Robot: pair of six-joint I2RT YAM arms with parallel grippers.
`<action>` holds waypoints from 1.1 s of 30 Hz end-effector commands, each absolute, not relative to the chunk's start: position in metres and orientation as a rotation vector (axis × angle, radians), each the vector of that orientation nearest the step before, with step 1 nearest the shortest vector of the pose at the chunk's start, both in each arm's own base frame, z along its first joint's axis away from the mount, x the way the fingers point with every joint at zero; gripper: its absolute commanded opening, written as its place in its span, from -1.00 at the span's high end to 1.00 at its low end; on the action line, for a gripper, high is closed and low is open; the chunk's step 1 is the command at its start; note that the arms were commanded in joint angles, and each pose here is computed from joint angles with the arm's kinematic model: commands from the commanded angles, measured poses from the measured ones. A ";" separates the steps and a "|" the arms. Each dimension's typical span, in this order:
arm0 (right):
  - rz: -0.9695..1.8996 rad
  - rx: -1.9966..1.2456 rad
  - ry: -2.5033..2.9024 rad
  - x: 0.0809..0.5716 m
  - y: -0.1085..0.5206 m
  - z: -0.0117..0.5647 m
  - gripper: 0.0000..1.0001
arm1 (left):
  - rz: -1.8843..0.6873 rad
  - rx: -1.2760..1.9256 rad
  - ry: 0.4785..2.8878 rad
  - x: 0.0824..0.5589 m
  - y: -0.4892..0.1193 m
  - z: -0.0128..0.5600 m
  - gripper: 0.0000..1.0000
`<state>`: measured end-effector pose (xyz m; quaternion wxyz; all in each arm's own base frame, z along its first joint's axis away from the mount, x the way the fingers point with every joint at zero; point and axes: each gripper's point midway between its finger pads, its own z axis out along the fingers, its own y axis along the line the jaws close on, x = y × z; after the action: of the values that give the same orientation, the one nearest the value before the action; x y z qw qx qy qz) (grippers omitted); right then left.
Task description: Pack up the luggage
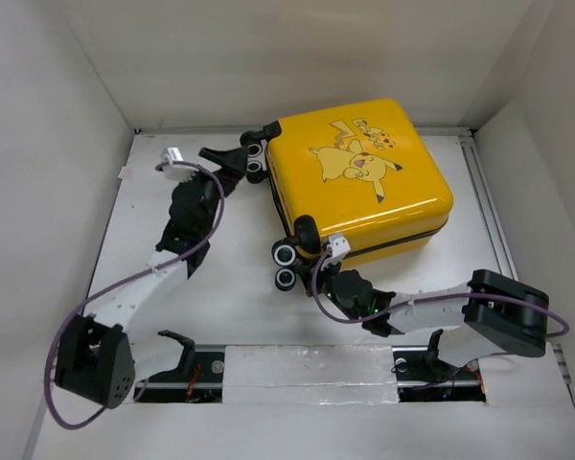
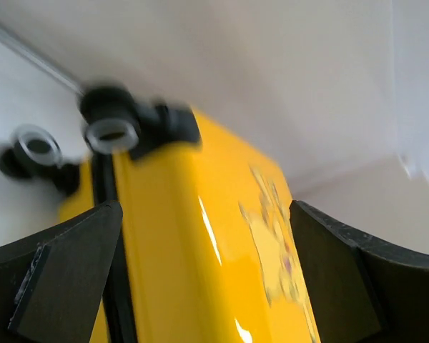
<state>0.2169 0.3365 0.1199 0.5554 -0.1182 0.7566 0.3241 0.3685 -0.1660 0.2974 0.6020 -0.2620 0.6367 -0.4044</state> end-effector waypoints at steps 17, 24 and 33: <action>1.049 -0.458 1.764 0.143 0.378 0.144 1.00 | -1.317 -0.739 1.572 0.528 -0.139 0.239 -0.78; 1.027 -0.470 1.787 0.145 0.382 0.136 1.00 | -1.398 -0.708 1.520 0.529 -0.148 0.242 -0.78; 1.022 -0.461 1.784 0.147 0.383 0.142 1.00 | -1.489 -0.739 1.525 0.541 -0.165 0.234 -0.58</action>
<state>0.1901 0.3438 0.1157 0.5358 -0.1447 0.7654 0.3258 0.5375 -0.1515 0.1887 0.4065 -0.3379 0.6404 -0.5571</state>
